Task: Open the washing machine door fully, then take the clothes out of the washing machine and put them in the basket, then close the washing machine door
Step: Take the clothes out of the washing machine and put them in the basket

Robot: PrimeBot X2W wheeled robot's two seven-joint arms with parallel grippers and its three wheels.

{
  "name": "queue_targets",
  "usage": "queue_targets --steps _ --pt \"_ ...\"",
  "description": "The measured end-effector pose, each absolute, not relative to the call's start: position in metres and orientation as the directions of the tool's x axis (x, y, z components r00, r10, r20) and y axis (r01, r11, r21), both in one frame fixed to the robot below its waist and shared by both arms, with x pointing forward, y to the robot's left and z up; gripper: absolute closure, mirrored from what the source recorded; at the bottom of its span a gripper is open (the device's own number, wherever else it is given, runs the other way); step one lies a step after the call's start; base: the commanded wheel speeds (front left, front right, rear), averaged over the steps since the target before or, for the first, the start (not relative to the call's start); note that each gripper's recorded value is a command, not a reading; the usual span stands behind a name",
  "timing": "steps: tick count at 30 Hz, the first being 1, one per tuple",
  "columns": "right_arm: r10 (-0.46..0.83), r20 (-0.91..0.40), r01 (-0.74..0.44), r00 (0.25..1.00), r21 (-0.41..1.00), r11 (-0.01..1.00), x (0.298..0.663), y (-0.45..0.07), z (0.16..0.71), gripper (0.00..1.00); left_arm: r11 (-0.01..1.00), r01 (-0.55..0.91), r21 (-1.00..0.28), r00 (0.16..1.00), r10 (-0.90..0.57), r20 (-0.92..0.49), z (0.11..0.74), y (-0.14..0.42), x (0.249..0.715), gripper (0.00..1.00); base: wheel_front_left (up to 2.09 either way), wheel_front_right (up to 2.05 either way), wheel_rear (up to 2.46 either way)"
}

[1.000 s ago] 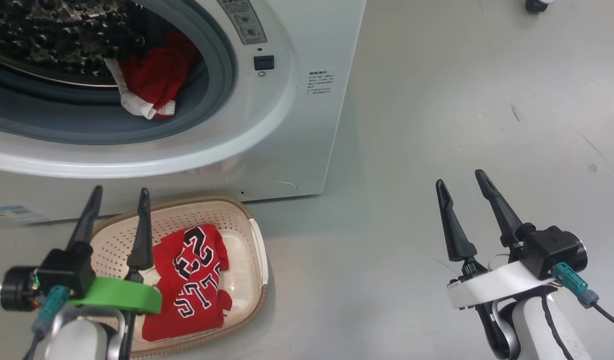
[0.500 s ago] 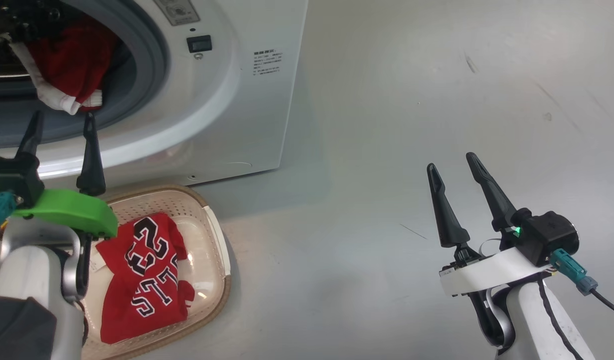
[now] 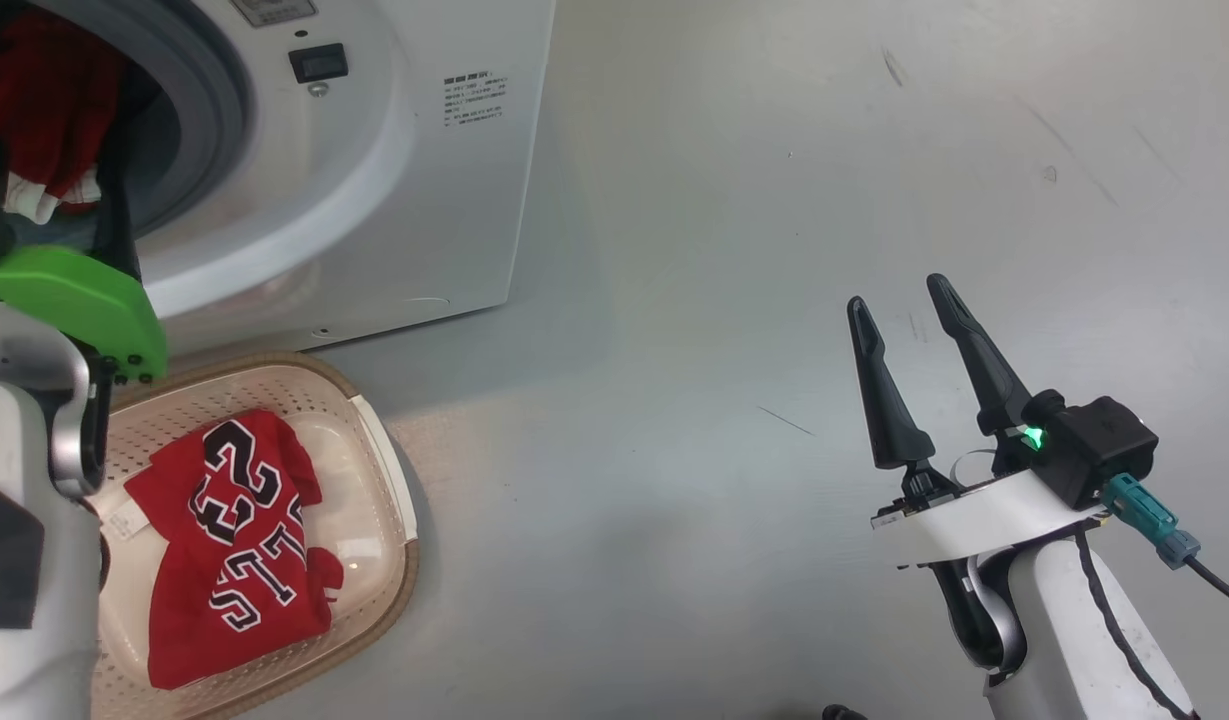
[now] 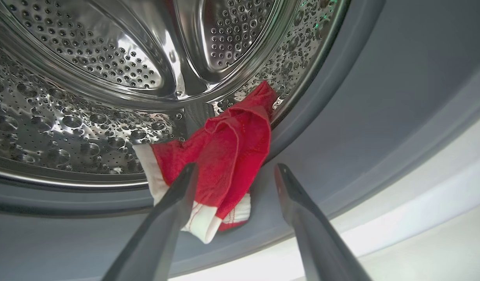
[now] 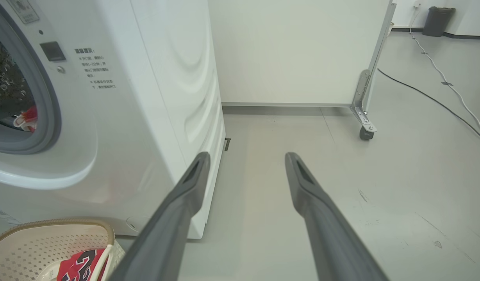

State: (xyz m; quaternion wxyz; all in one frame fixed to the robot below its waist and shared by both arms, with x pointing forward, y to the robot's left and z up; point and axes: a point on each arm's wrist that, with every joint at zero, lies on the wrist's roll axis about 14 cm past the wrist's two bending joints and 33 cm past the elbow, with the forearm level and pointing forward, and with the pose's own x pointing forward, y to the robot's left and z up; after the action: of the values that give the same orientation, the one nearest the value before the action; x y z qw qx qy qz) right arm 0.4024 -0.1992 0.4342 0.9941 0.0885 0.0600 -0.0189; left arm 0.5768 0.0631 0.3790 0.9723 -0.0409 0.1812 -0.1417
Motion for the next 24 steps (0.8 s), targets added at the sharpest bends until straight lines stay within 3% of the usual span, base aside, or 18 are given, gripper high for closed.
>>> queue_targets --steps 24 --pt "-0.046 -0.136 0.069 0.990 0.167 0.983 0.406 -0.203 0.430 0.00 0.946 0.316 -0.066 0.798 -0.303 -0.521 0.343 0.050 0.601 0.00 0.00 0.00 0.00"
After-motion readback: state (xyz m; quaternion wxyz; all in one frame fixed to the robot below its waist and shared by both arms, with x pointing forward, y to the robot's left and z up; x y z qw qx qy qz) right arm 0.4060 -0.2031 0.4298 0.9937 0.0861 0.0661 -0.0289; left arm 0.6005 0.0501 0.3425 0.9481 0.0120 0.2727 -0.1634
